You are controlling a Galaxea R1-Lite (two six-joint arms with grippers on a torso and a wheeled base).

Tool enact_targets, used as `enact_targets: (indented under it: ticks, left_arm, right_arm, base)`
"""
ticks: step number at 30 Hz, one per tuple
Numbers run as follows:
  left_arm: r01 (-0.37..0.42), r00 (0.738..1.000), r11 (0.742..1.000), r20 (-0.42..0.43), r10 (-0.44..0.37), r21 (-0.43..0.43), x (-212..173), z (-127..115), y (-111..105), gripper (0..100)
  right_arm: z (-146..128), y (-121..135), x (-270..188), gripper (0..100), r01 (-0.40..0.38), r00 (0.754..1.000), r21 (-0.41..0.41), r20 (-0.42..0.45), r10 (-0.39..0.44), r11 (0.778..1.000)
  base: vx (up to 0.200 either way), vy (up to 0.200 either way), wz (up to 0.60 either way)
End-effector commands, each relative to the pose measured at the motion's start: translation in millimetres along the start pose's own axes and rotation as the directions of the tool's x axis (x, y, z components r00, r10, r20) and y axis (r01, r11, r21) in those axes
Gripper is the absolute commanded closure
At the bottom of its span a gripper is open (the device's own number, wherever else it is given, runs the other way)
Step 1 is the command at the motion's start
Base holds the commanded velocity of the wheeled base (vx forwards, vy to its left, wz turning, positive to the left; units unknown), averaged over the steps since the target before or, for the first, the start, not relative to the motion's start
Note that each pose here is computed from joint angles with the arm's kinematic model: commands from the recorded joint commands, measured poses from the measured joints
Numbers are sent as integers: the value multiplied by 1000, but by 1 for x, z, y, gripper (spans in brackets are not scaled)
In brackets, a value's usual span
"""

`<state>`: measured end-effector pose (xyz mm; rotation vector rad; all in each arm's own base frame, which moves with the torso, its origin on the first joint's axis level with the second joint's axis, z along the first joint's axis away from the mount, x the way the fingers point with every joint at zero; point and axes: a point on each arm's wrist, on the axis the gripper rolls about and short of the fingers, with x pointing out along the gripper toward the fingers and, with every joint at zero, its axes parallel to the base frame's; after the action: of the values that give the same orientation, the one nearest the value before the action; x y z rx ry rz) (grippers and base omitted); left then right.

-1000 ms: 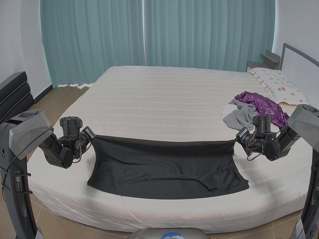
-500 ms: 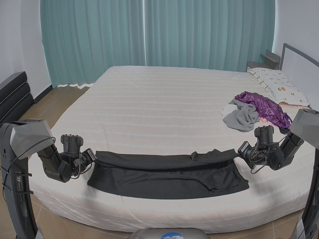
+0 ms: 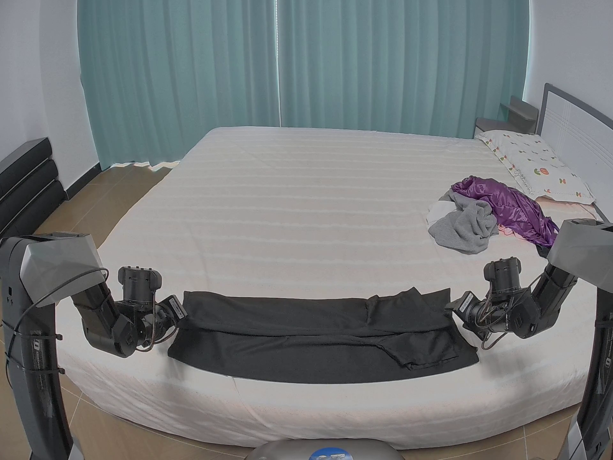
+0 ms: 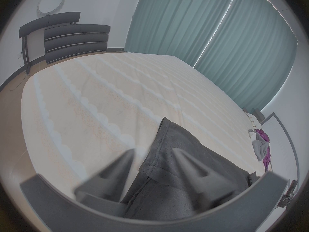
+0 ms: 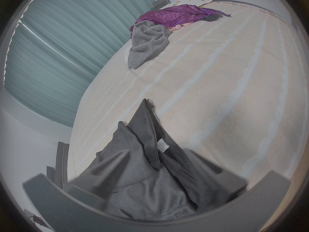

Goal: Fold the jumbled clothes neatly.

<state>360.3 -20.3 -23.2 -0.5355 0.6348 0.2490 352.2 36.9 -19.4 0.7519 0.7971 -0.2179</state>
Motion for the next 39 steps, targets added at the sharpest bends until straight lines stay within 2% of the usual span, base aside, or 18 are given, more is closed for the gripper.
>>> enact_targets:
  ticks: [1, 6, 9, 11, 16, 18, 21, 34, 35, 39]
  left_arm:
    - [13, 1000, 1000, 18, -13, -11, -2, 5, -3, 0]
    - [72, 995, 997, 67, -71, -24, -1, 24, -14, 0]
    - [162, 985, 986, 66, -160, -28, 14, 38, -24, 0]
    - [176, 984, 984, 39, -174, -29, 24, 38, -23, 0]
    - [233, 963, 972, -141, -228, 17, 43, 39, -16, 0]
    - [238, 959, 970, -171, -226, 57, 49, 38, -14, 0]
    - [232, 963, 967, -162, -214, 104, 61, 37, -11, 0]
    - [222, 969, 969, -136, -206, 108, 78, 39, -8, 0]
    - [222, 969, 969, -135, -207, 108, 78, 40, -8, 100]
    - [222, 971, 970, -116, -210, 100, 79, 45, -8, 100]
  right_arm:
    - [3, 0, -3, 0, -7, 1000, 15, 8, 7, 1000]
    - [15, 5, -10, 0, -76, 997, 51, 7, 75, 996]
    - [24, 3, -8, 0, -137, 991, 116, 9, 137, 984]
    - [25, 0, -5, 0, -161, 987, 130, 7, 161, 978]
    - [23, -8, 5, 0, -189, 981, 139, -13, 192, 972]
    - [22, -9, 5, 0, -186, 982, 140, -15, 190, 972]
    - [21, -9, 4, 0, -186, 982, 139, -17, 190, 973]
    - [20, -9, 4, 0, -185, 982, 140, -19, 190, 973]
    - [20, -9, 4, 0, -185, 982, 140, -19, 190, 973]
    - [20, -9, 4, 0, -185, 982, 140, -19, 190, 973]
  base:
    - [0, 0, 0]
    - [0, 0, 0]
    - [0, 0, 0]
    - [0, 0, 0]
    - [0, 0, 0]
    - [0, 0, 0]
    - [0, 0, 0]
    - [0, 0, 0]
    - [0, 0, 0]
    - [0, 0, 0]
